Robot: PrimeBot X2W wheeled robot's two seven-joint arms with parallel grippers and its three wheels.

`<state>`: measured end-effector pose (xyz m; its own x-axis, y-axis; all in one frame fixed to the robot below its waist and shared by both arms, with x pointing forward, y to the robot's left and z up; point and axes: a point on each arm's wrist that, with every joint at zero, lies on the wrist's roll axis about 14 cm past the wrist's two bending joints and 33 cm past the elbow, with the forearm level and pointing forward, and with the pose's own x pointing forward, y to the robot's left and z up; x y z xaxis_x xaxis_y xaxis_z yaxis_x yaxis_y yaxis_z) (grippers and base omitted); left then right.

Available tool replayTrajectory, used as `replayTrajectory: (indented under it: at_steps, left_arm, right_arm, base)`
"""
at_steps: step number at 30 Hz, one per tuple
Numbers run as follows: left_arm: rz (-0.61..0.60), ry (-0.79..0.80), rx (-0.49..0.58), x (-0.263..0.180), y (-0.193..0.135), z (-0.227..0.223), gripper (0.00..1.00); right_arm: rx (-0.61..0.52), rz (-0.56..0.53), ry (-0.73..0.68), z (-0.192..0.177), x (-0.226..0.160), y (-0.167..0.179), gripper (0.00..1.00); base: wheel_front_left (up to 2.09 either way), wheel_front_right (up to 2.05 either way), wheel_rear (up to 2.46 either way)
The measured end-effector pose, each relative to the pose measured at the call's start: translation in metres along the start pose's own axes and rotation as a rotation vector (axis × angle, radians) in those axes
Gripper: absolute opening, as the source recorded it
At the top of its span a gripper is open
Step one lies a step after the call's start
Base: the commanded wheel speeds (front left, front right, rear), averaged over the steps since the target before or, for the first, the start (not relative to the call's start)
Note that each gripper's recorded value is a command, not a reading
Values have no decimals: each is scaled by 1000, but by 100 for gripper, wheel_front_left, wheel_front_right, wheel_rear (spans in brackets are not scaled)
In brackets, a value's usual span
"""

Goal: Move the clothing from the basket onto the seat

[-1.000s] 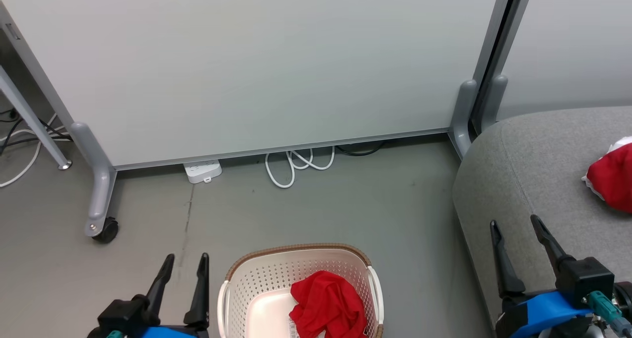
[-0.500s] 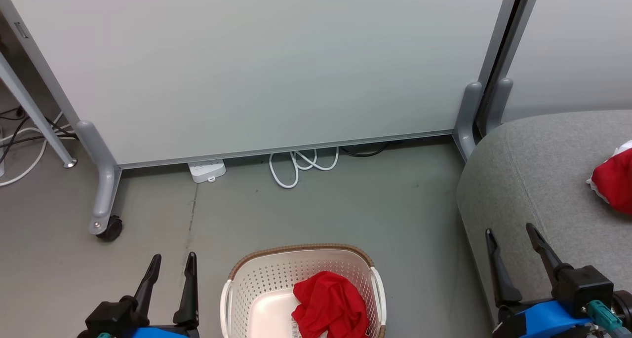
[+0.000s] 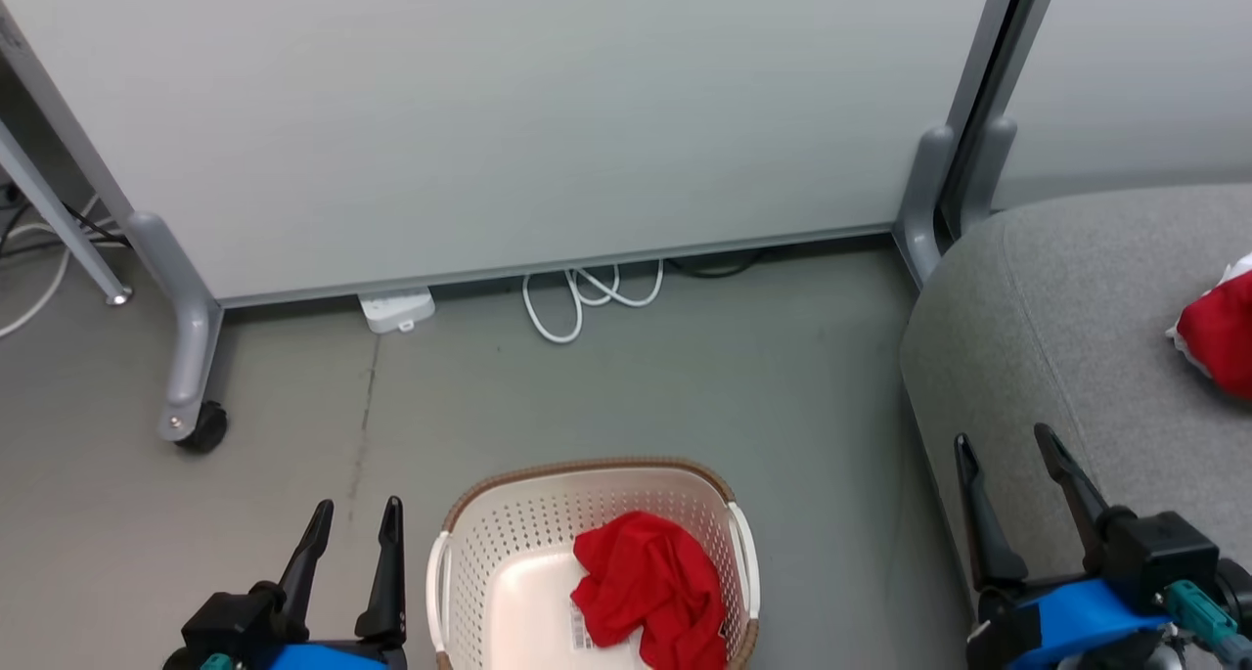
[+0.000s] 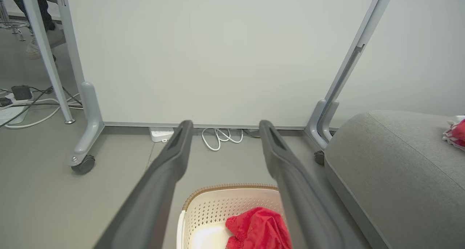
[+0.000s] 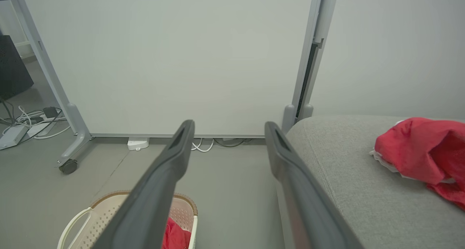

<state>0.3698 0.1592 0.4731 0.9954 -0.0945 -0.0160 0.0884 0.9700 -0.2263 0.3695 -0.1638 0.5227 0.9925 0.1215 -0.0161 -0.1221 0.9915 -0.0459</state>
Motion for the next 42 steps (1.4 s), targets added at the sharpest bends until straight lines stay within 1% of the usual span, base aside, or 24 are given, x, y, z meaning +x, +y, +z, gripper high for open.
replayTrajectory:
  at_steps: [5,12,21,30,35,42]
  left_arm:
    - [-38,36,-8,23,-11,-12,100]
    - [-118,126,-27,68,-33,-49,100]
    - [-253,305,-41,125,-70,-134,100]
    - [-366,539,-36,138,-93,-240,100]
    - [-382,658,-23,133,-90,-290,100]
    - [-354,776,31,131,-69,-346,100]
  right_arm:
    - [-5,0,-2,-1,18,-2,100]
    - [-14,-19,31,-21,49,-12,100]
    - [-12,-20,84,-62,88,-20,100]
    - [-13,-29,185,-119,103,-29,100]
    - [-5,-35,240,-147,102,-33,100]
    - [12,-43,287,-175,100,-37,100]
  base:
    - [0,0,0]
    - [0,0,0]
    - [0,0,0]
    - [0,0,0]
    - [0,0,0]
    - [0,0,0]
